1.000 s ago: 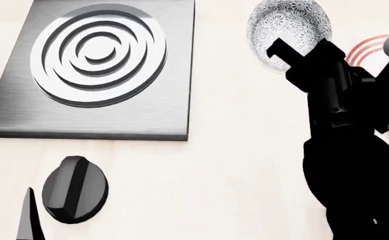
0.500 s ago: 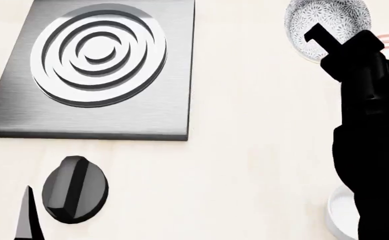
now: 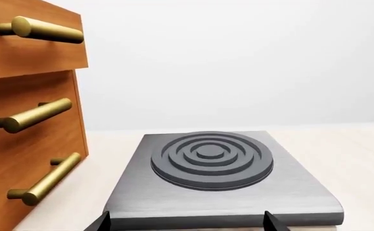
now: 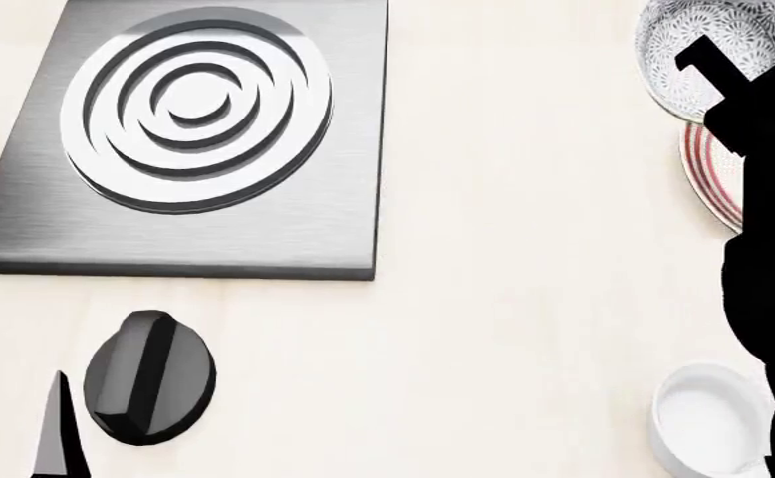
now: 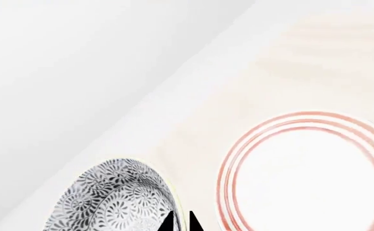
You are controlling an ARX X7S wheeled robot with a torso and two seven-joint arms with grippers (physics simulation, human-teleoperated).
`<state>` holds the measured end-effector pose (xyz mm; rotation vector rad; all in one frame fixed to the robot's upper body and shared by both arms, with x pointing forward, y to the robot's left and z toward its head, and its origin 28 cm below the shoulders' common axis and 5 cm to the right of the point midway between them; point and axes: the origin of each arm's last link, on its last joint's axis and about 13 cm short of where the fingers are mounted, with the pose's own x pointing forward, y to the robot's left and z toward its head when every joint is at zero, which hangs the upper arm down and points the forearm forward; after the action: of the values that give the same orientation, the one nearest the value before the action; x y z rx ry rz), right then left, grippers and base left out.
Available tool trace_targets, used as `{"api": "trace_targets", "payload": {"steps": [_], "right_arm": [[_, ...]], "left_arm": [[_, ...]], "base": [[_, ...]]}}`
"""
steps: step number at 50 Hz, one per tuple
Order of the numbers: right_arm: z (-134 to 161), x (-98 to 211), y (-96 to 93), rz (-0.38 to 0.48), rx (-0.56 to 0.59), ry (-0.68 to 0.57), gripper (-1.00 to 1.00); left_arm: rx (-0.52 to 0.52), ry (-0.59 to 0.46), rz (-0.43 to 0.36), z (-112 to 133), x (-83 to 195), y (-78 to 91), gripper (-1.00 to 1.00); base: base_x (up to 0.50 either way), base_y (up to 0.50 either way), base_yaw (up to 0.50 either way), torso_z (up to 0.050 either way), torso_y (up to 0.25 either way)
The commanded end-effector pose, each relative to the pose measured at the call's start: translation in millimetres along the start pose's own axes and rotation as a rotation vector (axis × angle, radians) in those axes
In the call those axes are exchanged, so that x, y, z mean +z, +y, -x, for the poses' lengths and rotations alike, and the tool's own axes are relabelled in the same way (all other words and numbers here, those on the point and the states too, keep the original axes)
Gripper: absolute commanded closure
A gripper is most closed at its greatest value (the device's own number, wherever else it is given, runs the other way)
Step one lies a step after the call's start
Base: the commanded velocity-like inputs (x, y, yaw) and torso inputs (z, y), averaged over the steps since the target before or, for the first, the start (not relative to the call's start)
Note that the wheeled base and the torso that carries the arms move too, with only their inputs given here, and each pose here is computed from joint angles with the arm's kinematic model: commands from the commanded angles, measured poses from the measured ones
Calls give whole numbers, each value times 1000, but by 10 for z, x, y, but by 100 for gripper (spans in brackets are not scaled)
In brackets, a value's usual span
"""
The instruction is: Pick the akita bowl next to the ramekin and place it on the plate.
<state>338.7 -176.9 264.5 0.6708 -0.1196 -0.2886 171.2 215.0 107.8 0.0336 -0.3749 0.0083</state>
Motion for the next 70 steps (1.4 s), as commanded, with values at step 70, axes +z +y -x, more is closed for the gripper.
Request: {"api": "trace_targets", "payload": {"steps": [70], "right_arm": [[-471,244,-348,-17,-189,-19,100]], "left_arm": [[4,13,-3,-14,-42,-1,-100]], "base": [[0,0,0,0,0]]}}
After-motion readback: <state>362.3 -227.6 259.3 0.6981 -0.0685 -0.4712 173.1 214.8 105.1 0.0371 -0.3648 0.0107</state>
